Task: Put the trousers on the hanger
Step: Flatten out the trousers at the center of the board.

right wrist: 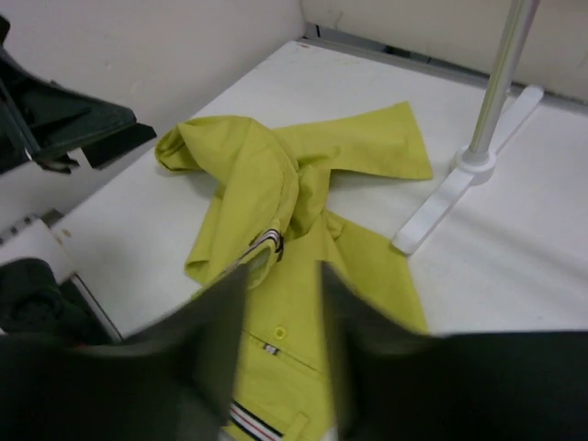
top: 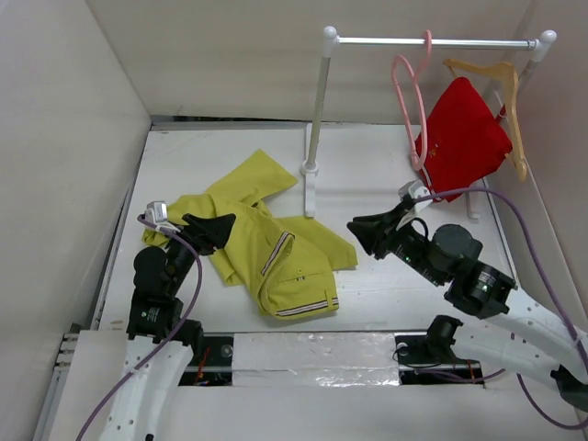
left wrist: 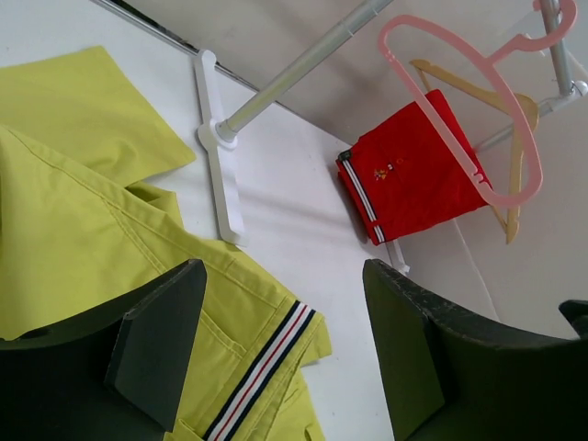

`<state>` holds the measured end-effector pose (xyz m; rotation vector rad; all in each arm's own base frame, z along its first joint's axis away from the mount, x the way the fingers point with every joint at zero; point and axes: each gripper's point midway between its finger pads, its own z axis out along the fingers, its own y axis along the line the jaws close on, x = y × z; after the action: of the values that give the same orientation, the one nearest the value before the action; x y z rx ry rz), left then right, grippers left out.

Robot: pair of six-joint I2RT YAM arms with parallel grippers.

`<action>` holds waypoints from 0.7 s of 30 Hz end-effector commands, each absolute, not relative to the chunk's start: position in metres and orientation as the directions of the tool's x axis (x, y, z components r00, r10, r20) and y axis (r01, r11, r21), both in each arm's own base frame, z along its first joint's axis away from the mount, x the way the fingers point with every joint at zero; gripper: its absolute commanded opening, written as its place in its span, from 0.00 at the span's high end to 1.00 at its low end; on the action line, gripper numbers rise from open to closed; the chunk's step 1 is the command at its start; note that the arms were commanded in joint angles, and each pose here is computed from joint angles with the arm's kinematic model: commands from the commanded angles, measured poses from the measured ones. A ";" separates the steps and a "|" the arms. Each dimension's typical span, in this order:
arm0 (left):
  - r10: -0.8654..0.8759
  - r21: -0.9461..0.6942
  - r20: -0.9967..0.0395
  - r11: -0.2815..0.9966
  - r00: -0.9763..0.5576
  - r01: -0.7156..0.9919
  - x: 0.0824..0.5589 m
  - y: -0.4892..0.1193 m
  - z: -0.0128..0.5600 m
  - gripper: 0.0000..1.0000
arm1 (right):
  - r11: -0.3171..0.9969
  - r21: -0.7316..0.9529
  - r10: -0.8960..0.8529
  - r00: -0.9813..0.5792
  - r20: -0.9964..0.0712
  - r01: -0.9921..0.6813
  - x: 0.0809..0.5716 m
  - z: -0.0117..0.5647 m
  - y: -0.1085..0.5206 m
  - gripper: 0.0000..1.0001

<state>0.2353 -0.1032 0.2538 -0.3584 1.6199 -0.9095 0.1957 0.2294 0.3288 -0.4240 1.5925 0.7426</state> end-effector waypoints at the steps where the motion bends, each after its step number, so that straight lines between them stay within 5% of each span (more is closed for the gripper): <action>1: -0.672 -0.702 -0.709 0.644 -0.214 0.305 0.234 -0.104 0.279 0.34 | 0.679 0.244 0.145 -0.199 -0.969 -0.692 0.189 0.325 0.239 0.74; 2: -0.674 -0.702 -0.709 0.642 -0.209 0.308 0.234 -0.103 0.281 0.34 | 0.658 0.255 0.135 -0.222 -0.966 -0.709 0.186 0.316 0.247 1.00; 5: -0.669 -0.698 -0.713 0.646 -0.211 0.310 0.235 -0.104 0.281 0.43 | 0.622 0.272 0.086 -0.281 -0.956 -0.734 0.186 0.293 0.276 1.00; 8: -0.680 -0.704 -0.704 0.633 -0.205 0.322 0.238 -0.105 0.284 0.64 | 0.603 0.272 0.034 -0.316 -0.948 -0.750 0.178 0.275 0.308 1.00; 11: -0.670 -0.695 -0.713 0.640 -0.205 0.328 0.239 -0.106 0.287 0.90 | 0.648 0.267 0.035 -0.322 -0.946 -0.713 0.185 0.264 0.327 0.54; 12: -0.671 -0.694 -0.714 0.642 -0.199 0.326 0.240 -0.105 0.290 0.97 | 0.658 0.272 0.037 -0.331 -0.943 -0.702 0.183 0.260 0.333 0.27; 13: -0.666 -0.694 -0.717 0.651 -0.206 0.309 0.240 -0.104 0.286 1.00 | 0.677 0.268 0.021 -0.347 -0.938 -0.685 0.189 0.249 0.339 0.18; 15: -0.664 -0.691 -0.721 0.667 -0.198 0.278 0.240 -0.098 0.286 1.00 | 0.704 0.270 0.028 -0.354 -0.935 -0.657 0.197 0.241 0.343 0.12; 16: -0.663 -0.684 -0.727 0.678 -0.178 0.268 0.238 -0.094 0.287 1.00 | 0.713 0.257 -0.002 -0.367 -0.930 -0.653 0.199 0.226 0.348 0.01; 18: -0.667 -0.683 -0.728 0.686 -0.160 0.251 0.236 -0.089 0.286 1.00 | 0.749 0.259 0.011 -0.379 -0.925 -0.609 0.207 0.217 0.348 0.00; 21: -0.667 -0.679 -0.733 0.704 -0.136 0.210 0.231 -0.080 0.283 0.80 | 0.764 0.270 0.004 -0.414 -0.910 -0.586 0.211 0.199 0.357 0.00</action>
<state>0.2361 -0.0922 0.2579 -0.3859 1.6026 -0.8432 0.1943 0.3433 0.1740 -0.5887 1.9662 0.6588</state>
